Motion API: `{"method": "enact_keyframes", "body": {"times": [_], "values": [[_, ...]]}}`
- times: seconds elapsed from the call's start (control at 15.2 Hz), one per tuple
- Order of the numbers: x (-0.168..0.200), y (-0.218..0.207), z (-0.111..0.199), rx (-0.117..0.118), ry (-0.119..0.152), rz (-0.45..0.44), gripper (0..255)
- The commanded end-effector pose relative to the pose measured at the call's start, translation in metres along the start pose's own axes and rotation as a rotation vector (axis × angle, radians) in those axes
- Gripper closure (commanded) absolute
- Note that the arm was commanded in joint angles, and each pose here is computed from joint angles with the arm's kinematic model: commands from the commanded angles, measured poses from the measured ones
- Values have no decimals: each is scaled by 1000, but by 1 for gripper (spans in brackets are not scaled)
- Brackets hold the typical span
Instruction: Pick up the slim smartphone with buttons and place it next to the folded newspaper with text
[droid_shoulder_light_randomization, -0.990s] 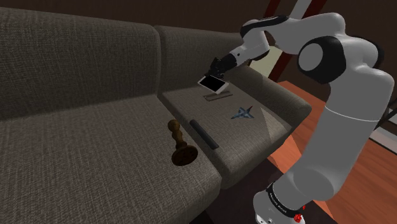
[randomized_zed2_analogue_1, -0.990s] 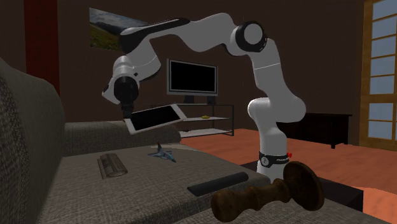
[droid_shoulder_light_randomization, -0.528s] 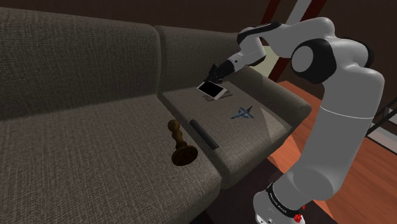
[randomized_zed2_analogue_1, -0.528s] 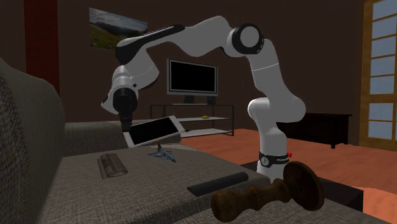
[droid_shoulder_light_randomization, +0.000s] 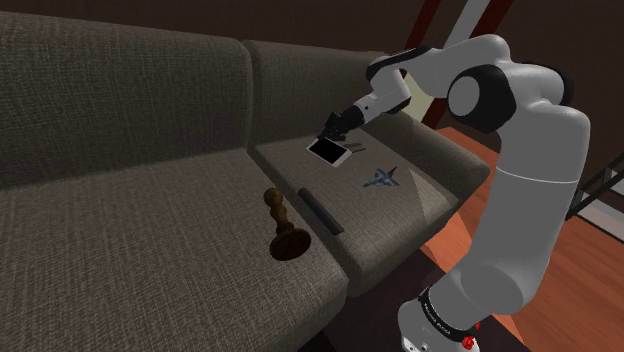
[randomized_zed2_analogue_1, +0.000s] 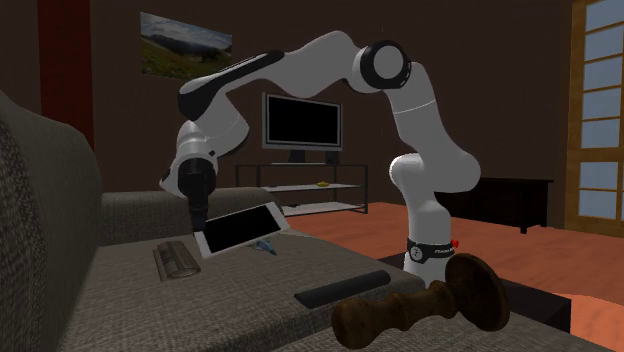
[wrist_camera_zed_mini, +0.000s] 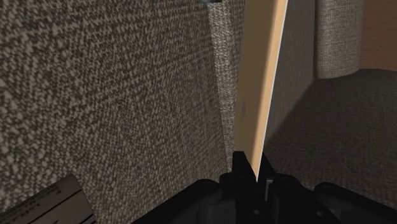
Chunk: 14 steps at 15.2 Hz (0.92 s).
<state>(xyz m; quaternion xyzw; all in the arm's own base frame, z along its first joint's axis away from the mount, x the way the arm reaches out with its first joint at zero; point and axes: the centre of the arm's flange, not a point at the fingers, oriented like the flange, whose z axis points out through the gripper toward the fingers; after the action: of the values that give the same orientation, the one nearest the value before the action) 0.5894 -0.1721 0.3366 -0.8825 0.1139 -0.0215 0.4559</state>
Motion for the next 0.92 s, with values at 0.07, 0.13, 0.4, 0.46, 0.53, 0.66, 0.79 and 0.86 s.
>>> {"method": "enact_keyframes", "body": {"times": [0.07, 0.13, 0.4, 0.46, 0.53, 0.66, 0.79, 0.86], "values": [[1, 12, 9, 0, 0, 0, 255], [1, 17, 12, 0, 0, 0, 255], [3, 34, 25, 0, 0, 0, 255], [3, 38, 28, 0, 0, 0, 255], [4, 42, 31, 0, 0, 0, 255], [4, 45, 33, 0, 0, 0, 255], [4, 45, 33, 0, 0, 0, 255], [4, 45, 33, 0, 0, 0, 255]]}}
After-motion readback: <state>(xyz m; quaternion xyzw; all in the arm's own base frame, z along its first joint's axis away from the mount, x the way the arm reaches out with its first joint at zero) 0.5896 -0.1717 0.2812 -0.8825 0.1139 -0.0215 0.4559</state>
